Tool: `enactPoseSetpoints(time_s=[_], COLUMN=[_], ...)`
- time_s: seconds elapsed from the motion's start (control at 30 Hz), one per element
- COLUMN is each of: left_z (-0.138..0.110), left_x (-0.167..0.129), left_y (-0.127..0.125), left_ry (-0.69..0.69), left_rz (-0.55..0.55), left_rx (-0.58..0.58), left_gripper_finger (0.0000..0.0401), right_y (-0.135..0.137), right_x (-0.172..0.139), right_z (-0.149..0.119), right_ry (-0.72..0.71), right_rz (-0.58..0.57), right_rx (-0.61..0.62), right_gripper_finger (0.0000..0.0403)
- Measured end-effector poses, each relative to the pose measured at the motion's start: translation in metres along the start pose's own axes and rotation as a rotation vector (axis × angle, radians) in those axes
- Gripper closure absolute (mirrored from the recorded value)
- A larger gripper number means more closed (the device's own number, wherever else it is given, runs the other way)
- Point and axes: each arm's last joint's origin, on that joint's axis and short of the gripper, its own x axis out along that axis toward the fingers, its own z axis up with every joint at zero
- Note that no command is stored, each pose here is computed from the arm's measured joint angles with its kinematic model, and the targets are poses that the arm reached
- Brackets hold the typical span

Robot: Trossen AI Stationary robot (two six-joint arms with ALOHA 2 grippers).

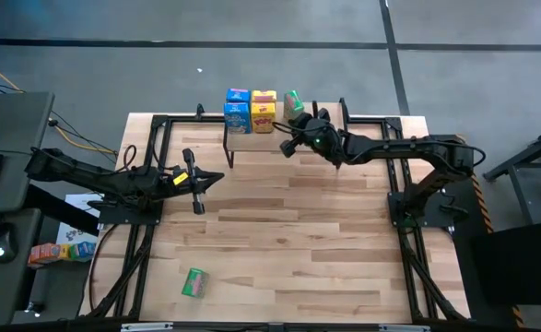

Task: Stack cereal on shelf
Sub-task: Put the right green cereal box on the shelf

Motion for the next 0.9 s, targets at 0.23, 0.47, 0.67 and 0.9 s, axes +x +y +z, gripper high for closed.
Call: enactPoseSetpoints(time_s=[0.23,0.47,0.67,0.9], left_z=[0.0000,0.0000,0.0000,-0.0001], left_x=[0.0000,0.0000,0.0000,0.0000], left_y=[0.0000,0.0000,0.0000,0.0000], left_ry=[0.000,0.000,0.000,0.001], left_rz=[0.001,0.000,0.001,0.000], left_rx=[0.000,0.000,0.000,0.000], left_gripper_finger=[0.0401,0.0401,0.0401,0.0401], right_y=[-0.0029,-0.0045,-0.0059,-0.0084], right_x=[0.0006,0.0004,0.0002,-0.0003], right_z=[-0.0007,-0.0011,-0.0017,-0.0046], right_ry=[0.005,0.007,0.010,0.033], right_rz=[-0.062,-0.116,-0.161,-0.241], right_rx=[0.007,-0.004,-0.010,-0.034], right_gripper_finger=[0.0403,0.0403,0.0403,0.0403])
